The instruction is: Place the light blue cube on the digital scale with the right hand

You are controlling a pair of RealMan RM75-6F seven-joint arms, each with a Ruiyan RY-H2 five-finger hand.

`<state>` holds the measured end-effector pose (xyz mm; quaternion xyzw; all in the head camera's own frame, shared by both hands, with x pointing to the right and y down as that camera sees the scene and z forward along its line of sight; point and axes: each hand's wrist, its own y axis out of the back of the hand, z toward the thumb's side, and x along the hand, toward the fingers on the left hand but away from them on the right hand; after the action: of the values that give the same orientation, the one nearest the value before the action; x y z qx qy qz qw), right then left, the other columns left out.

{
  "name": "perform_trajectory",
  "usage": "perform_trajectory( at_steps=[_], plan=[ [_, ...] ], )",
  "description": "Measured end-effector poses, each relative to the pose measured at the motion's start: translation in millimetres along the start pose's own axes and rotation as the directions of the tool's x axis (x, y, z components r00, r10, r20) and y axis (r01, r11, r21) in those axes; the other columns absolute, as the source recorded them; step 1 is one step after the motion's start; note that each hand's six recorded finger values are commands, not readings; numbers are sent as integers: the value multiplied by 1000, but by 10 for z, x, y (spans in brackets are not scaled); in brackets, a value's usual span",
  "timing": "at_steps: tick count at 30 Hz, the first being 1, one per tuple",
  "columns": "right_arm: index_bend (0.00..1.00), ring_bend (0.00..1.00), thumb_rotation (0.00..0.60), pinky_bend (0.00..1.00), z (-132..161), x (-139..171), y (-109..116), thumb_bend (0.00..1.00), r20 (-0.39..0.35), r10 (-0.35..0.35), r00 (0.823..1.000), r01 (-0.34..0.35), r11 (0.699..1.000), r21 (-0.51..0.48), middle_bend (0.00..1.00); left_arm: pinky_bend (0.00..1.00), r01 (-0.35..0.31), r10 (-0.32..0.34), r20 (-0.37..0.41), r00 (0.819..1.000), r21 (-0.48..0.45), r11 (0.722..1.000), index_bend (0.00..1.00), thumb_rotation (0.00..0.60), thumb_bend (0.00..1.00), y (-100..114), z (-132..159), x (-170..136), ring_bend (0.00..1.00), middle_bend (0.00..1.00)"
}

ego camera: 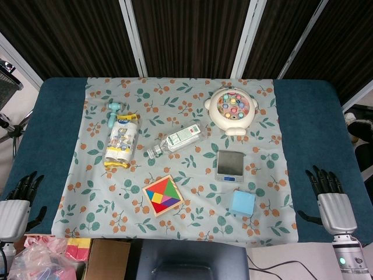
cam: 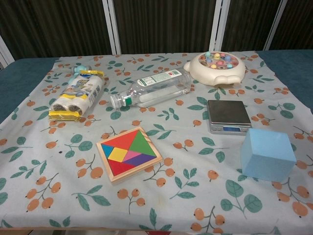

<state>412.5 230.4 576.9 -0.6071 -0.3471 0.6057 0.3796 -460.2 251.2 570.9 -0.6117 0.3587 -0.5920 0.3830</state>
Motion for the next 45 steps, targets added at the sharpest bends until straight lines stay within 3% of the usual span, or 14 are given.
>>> perform_trajectory(
  at_steps=[10,16,19,26,32,37,41,45],
  plan=[
    [0,0,600,156,25,-24,-33,176,-13,23,1000,-23,1000,-1,11,326,4,-4,9,1000,1,1000,6,600,373,-14,11,-23,74,0],
    [0,0,600,156,133,-101,-122,175,-79,88,993,-90,996,-25,10,339,16,-16,1,1000,-6,1000,20,600,374,-22,9,-14,74,0],
    [0,0,600,160,235,-162,-194,175,-137,140,981,-148,988,-45,9,346,10,-10,5,1000,-7,1000,22,600,374,-2,17,-26,74,0],
    [23,34,600,217,559,-341,-325,175,-276,234,932,-253,967,-36,43,365,9,-9,13,1000,-19,1000,36,600,375,19,22,-62,76,0],
    [89,66,600,251,806,-450,-438,176,-347,300,888,-329,944,-26,81,370,11,-11,19,1000,-30,999,43,600,373,32,19,-72,78,0],
    [136,111,600,288,911,-488,-485,177,-371,321,871,-356,934,-28,134,372,13,-12,24,1000,-33,999,47,600,373,33,22,-80,78,0],
    [225,208,600,364,1135,-583,-599,180,-410,345,844,-387,922,-21,218,374,18,-17,33,999,-37,999,53,600,373,32,30,-87,78,0],
    [349,350,600,486,1273,-676,-657,182,-426,334,841,-382,924,-31,323,378,21,-19,34,999,-40,999,55,600,374,30,28,-86,78,0]
  ],
)
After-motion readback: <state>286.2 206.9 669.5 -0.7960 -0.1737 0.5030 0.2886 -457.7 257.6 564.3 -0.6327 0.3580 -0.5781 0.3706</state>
